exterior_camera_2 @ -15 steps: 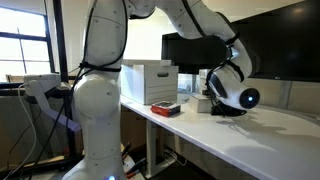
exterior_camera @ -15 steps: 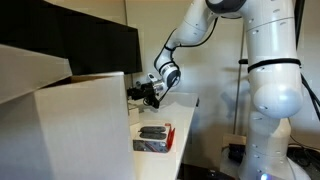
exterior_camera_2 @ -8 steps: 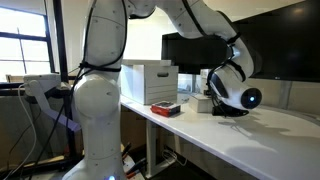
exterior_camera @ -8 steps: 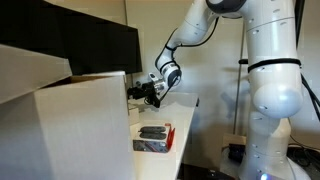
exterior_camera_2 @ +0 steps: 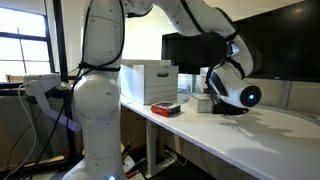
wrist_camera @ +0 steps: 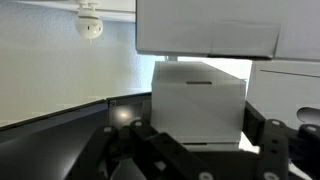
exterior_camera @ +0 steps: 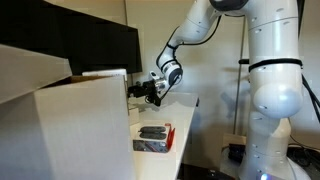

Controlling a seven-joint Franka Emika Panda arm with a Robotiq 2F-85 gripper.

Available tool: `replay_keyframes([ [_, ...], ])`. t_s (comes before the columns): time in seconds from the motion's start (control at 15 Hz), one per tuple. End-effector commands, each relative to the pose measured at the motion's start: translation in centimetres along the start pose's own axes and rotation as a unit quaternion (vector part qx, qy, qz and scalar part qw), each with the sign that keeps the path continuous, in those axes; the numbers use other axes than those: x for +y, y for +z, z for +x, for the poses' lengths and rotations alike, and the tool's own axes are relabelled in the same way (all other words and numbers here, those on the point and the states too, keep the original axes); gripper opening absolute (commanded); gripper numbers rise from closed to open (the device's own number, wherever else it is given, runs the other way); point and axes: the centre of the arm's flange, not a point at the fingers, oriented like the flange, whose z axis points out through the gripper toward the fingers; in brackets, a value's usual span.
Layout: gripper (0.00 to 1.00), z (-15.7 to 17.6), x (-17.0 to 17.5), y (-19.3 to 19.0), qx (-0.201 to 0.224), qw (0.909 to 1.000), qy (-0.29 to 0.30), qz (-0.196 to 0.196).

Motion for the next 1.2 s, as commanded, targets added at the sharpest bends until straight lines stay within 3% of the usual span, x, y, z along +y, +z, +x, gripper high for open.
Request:
replay_keyframes([
  [0.0, 0.58, 2.1, -0.8, -1.1, 0.013, 0.9999, 0.000, -0.003],
  [1.13, 0.58, 4.2, -0.9, -1.2, 0.013, 0.9997, 0.019, 0.000],
])
